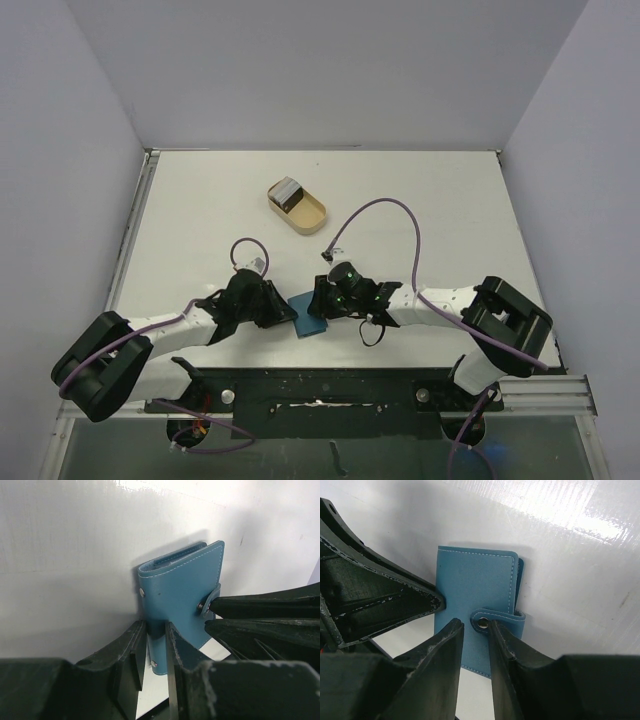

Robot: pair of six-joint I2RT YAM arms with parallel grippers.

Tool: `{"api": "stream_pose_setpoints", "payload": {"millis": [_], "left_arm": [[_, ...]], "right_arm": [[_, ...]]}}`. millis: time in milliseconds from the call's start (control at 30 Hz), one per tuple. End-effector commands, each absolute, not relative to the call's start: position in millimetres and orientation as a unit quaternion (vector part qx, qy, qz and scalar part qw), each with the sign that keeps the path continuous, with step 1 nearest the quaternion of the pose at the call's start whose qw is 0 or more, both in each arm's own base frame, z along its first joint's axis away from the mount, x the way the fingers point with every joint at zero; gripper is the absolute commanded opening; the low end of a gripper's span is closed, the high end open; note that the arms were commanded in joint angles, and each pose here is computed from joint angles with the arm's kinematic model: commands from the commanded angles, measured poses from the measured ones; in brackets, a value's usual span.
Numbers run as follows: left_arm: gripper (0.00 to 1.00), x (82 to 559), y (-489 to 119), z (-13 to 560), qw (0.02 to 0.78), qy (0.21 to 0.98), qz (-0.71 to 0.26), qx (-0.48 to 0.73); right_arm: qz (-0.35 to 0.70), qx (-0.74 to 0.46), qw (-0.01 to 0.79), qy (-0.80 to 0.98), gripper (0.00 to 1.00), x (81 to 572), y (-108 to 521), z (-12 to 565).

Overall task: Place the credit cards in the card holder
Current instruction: Close the card holder at the center of the board.

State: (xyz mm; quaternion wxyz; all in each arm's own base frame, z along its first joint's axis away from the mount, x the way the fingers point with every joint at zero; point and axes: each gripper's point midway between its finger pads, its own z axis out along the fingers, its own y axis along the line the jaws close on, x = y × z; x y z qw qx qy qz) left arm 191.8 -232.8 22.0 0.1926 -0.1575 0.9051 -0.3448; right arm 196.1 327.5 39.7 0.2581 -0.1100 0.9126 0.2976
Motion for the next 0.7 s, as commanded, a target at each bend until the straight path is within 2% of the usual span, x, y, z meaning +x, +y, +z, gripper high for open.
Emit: {"api": "stream_pose_setpoints", "payload": {"millis": [0, 433, 667], "left_arm": [[0.19, 199.0, -243.4, 38.1, 0.218, 0.89, -0.376, -0.139], [0.19, 198.8, -245.9, 39.4, 0.22, 0.887, -0.382, -0.137], [0.19, 198.5, -243.8, 40.1, 0.223, 0.888, -0.378, -0.138]], "right_arm": [[0.309, -0.115, 0.272, 0.904, 0.28, 200.8, 336.7, 44.8], [0.324, -0.116, 0.28, 0.896, 0.27, 203.8, 343.6, 48.9], [0.283, -0.118, 0.276, 0.911, 0.24, 205.2, 331.1, 34.2]]}}
